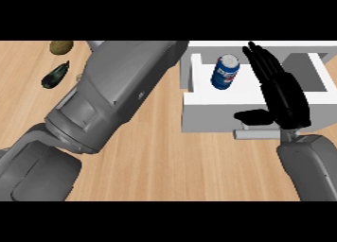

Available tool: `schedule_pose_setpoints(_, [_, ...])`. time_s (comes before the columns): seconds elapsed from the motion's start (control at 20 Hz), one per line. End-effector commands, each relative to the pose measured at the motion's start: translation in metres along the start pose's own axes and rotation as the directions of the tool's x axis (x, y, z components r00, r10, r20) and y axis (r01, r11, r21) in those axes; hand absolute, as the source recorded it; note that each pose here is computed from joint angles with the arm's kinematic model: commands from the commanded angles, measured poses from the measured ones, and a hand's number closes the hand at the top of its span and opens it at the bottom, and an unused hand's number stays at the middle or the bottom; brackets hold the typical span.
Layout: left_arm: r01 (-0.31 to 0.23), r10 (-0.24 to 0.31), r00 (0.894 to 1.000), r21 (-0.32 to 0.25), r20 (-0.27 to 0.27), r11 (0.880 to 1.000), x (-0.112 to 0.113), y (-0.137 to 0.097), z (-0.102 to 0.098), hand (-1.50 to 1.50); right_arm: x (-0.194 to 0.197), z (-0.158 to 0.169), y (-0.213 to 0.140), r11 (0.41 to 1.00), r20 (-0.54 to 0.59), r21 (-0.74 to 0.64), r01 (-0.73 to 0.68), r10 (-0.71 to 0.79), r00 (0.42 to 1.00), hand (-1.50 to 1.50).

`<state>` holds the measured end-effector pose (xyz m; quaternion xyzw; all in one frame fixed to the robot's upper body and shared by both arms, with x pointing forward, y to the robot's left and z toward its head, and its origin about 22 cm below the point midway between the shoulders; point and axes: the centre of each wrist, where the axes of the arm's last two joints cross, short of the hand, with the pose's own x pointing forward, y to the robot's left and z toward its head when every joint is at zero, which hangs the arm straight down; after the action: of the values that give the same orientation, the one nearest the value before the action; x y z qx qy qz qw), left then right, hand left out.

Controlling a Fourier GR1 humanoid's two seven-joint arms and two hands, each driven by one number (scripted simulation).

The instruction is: Pick up the can, place it into the drawer and close the drawer

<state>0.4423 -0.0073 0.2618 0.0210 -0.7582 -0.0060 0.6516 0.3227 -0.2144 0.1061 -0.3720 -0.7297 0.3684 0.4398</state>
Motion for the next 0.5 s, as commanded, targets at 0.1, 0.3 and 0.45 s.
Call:
schedule_pose_setpoints(0.1, [0.008, -0.008, 1.000, 0.020, 0.000, 1.000, 0.004, 0.013, -0.005, -1.50, -0.017, -0.026, 0.041, 0.996, -0.003, 0.007, -0.094, 0.094, 0.996, -1.50])
schedule_pose_setpoints(0.3, [0.001, -0.001, 1.000, 0.034, 0.004, 0.999, -0.001, 0.022, -0.007, -1.50, -0.020, -0.051, 0.053, 0.992, -0.015, -0.013, -0.128, 0.127, 0.992, -1.50])
schedule_pose_setpoints(0.45, [0.010, -0.009, 1.000, 0.049, -0.007, 0.999, -0.011, 0.041, -0.012, -1.50, -0.031, -0.049, 0.071, 0.988, -0.046, -0.049, -0.148, 0.145, 0.988, -1.50])
